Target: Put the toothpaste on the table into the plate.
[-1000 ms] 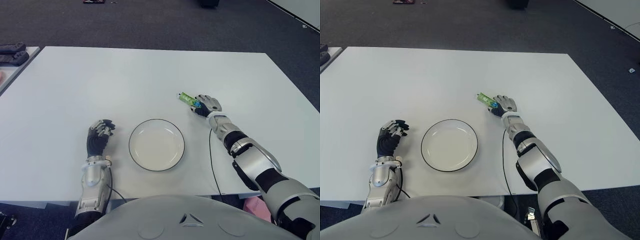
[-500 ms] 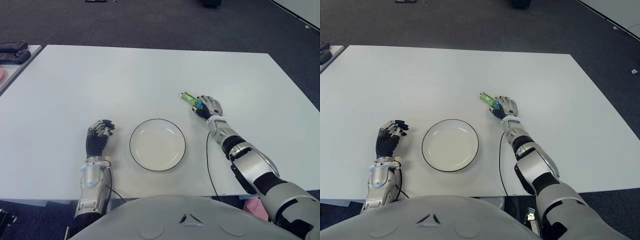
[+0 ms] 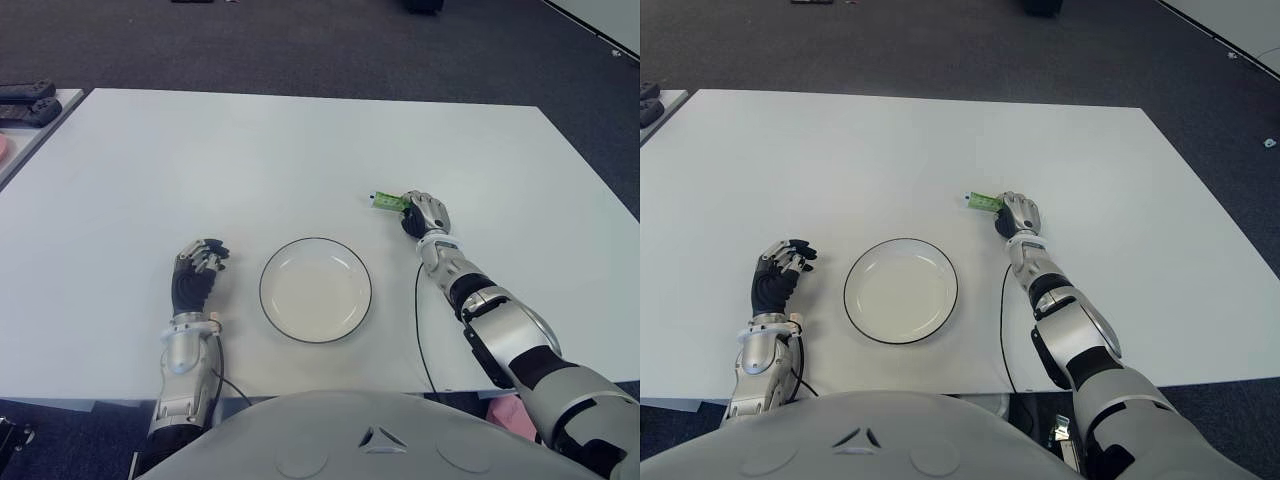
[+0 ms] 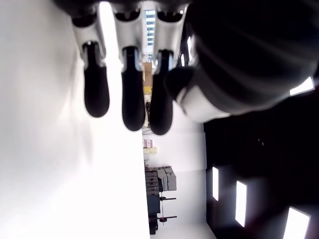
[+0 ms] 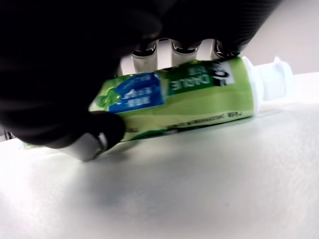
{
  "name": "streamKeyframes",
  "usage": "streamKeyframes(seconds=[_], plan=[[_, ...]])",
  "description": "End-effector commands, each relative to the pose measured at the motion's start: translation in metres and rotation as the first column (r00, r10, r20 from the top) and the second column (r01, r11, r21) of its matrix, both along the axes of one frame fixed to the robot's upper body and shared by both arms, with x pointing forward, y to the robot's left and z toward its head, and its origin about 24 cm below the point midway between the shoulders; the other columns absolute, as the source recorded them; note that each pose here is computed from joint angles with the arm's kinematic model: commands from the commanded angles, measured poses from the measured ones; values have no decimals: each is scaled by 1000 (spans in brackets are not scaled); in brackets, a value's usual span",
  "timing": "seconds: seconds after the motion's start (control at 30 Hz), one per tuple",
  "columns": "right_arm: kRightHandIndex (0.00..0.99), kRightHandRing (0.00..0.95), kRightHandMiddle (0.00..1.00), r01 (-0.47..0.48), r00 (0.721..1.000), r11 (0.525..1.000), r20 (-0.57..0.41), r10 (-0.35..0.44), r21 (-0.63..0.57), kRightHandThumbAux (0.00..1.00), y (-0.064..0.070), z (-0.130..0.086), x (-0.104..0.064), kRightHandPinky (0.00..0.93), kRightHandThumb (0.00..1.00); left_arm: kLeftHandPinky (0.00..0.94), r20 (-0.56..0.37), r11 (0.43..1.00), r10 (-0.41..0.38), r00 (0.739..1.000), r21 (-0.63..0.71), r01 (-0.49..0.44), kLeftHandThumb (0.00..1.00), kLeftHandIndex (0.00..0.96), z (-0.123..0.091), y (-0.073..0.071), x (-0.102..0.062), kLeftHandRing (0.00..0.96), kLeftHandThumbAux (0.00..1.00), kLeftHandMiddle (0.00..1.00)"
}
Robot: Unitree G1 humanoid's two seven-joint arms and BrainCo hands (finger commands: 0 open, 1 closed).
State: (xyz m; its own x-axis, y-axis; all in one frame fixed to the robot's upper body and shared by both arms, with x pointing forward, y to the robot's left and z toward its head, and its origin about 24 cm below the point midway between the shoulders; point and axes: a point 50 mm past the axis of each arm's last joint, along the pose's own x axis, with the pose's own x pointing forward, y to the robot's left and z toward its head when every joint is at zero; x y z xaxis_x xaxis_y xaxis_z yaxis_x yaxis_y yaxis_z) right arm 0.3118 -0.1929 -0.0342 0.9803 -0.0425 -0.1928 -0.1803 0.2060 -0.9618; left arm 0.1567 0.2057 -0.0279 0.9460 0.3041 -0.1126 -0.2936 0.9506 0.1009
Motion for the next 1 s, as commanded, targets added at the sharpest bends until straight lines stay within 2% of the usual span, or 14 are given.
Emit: streamKeyframes(seconds=[0.03,0.37,0.43,0.63,0.73,1.0], plan=[[388,736,542,55,987,998,-152,-56,-14,681,-10,-32,-31,770,840,515,-76,1000,12,997,-28,-15,709,431,-13,-1,-6,493,722,501],[400,805,587,54,990,998,-126,-57,-29,679,-11,-29,-29,835,846,532,-71,999,20,997,-33,-22,710,431,-13,-2,-5,499,722,506],[427,814,530,50,991,998,-119,-54,-32,674,-12,-28,-28,842,848,530,-70,999,20,997,-34,-22,710,431,-13,-2,-5,500,722,506],[445,830,494,40,994,999,-99,-43,-33,672,-12,-26,-26,857,849,525,-68,999,17,998,-34,-20,709,431,-13,-3,-4,500,723,504],[422,836,568,33,996,999,-84,-36,-32,677,-11,-24,-25,863,848,525,-68,999,15,998,-35,-18,709,431,-13,-3,-4,501,723,504],[412,842,600,21,999,1000,-25,-22,-8,679,-9,-19,-22,868,848,517,-68,999,13,998,-34,-15,708,431,-13,-4,-2,499,722,504]])
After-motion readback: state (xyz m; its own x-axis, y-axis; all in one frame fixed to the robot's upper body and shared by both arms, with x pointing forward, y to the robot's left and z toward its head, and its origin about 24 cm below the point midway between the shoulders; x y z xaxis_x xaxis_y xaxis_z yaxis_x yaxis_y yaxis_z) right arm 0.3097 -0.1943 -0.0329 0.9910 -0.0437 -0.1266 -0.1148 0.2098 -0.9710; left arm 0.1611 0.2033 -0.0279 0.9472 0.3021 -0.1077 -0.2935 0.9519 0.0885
